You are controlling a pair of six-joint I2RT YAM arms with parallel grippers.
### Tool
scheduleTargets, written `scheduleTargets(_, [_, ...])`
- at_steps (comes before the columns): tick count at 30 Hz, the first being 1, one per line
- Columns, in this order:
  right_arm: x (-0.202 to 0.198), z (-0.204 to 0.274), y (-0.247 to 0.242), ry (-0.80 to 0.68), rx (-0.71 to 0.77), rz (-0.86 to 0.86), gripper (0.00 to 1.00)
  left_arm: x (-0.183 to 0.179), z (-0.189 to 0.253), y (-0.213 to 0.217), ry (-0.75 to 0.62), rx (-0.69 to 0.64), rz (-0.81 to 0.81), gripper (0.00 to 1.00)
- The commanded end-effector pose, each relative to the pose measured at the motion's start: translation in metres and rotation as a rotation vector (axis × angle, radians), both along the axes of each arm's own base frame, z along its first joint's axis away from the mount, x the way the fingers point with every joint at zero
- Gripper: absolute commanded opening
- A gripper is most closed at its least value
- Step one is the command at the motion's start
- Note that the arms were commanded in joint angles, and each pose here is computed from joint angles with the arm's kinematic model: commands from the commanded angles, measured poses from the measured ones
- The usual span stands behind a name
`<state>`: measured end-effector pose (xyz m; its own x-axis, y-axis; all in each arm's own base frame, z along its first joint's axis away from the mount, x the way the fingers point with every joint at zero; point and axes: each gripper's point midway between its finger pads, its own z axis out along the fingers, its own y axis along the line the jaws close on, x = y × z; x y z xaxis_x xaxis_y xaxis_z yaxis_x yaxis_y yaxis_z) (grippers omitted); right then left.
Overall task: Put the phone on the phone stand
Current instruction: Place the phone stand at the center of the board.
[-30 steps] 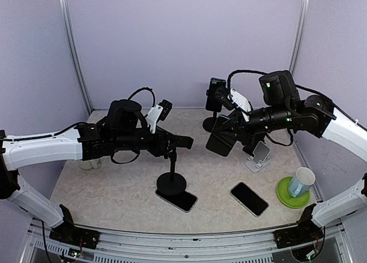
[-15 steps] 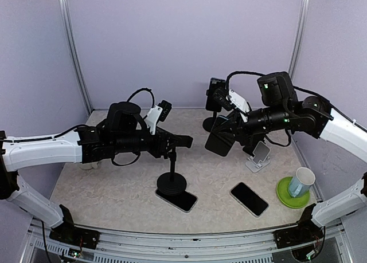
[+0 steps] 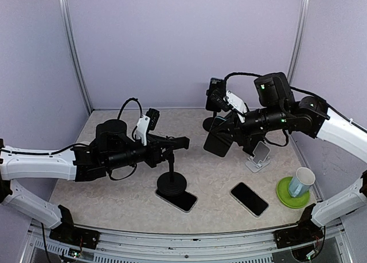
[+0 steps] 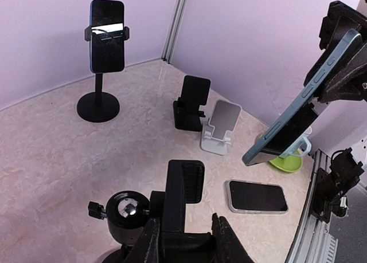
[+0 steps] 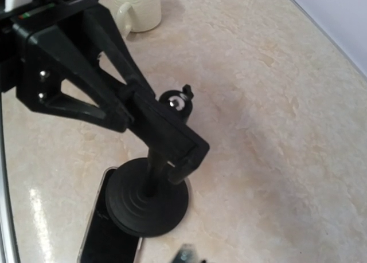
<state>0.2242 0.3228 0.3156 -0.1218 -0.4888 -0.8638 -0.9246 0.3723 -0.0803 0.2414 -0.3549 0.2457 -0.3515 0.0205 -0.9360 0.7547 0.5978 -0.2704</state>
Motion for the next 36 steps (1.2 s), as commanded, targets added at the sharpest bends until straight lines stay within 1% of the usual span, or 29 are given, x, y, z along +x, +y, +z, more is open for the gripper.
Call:
scheduleTargets(1, [0.006,0.017,0.005,-0.036,0.061,-0.002,0.00,-0.008,-0.022,0.001,0.052,-0.004,0.024,0.06])
scheduleTargets(6, [0.006,0.018,0.003,-0.037,0.063,-0.006,0.00,-0.010,-0.034,-0.001,0.045,-0.029,0.047,0.06])
scheduleTargets(10, [0.004,0.020,0.002,-0.041,0.064,-0.006,0.00,-0.011,-0.046,-0.007,0.049,-0.014,0.054,0.06])
scheduleTargets(12, [0.005,0.021,0.001,-0.046,0.064,-0.009,0.00,-0.011,-0.046,-0.010,0.042,-0.010,0.047,0.06])
scheduleTargets(16, [0.006,0.025,-0.002,-0.060,0.062,-0.024,0.00,-0.008,-0.025,-0.019,-0.029,0.016,0.016,0.06])
scheduleTargets(22, [0.012,0.038,-0.013,-0.098,0.079,-0.082,0.00,-0.001,0.027,-0.035,-0.153,0.004,-0.028,0.06])
scheduleTargets(28, [0.018,0.057,-0.032,-0.137,0.112,-0.166,0.00,-0.001,0.056,-0.051,-0.263,-0.063,-0.153,0.06])
scheduleTargets(32, [0.019,0.070,-0.046,-0.169,0.142,-0.216,0.00,-0.003,0.075,-0.060,-0.322,-0.169,-0.288,0.05])
scheduleTargets(36, [0.017,0.078,-0.053,-0.182,0.169,-0.233,0.00,-0.010,0.077,-0.077,-0.368,-0.217,-0.454,0.05])
